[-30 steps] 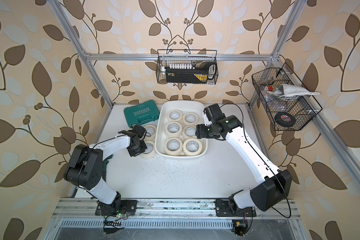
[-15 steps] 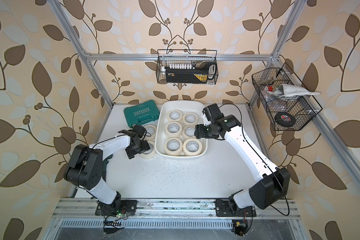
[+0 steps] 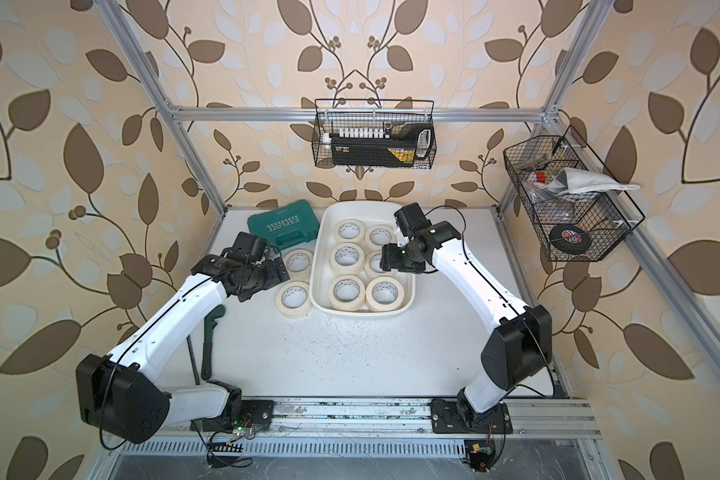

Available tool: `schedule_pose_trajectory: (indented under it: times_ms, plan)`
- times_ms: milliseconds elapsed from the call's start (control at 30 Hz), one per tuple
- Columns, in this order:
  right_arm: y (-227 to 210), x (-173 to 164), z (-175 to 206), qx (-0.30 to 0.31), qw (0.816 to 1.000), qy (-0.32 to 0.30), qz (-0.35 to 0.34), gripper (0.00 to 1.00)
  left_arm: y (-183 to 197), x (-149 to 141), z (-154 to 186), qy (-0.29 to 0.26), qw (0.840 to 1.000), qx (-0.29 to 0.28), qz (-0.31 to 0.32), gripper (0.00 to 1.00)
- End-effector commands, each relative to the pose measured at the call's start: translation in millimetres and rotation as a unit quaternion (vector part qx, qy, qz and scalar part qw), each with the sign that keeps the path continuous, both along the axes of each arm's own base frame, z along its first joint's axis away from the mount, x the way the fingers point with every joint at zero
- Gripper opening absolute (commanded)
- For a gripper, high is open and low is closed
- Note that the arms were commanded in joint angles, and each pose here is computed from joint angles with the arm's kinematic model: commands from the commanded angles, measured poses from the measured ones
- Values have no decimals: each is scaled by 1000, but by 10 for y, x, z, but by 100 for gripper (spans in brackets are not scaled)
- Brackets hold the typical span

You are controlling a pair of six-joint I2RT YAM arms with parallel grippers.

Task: Take out the art tape in the storage box
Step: Place the art tape at the center of the board, then pick up the art tape from the storage box.

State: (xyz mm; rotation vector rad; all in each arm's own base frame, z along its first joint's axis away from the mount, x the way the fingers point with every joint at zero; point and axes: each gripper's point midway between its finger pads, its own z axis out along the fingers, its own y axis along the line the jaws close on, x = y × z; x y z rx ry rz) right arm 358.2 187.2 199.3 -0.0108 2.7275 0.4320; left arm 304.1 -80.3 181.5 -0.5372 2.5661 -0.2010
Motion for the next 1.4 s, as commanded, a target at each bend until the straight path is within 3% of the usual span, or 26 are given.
schedule_pose_trajectory:
  times_ms: [0,233,400,867,1200,1367]
  plan:
    - [217,168,29,-7,1000,-10,2,68,114,-129,253,-15,999,27,-18,99]
    - [514,514,-203,-80,997,-20,7,67,156,-255,517,-55,997,28,-38,99]
    - [638,747,-406,-121,992,-17,5,66,166,-274,546,-53,997,38,-49,99]
    - [918,1047,-910,-114,993,1,13,65,195,-398,451,-35,997,40,-52,99]
    - [902,1189,-1049,-111,994,1,4,63,129,-283,449,-36,997,39,-64,99]
    - [878,1247,-1099,-101,995,4,-1,53,104,-172,474,-38,995,47,-73,99]
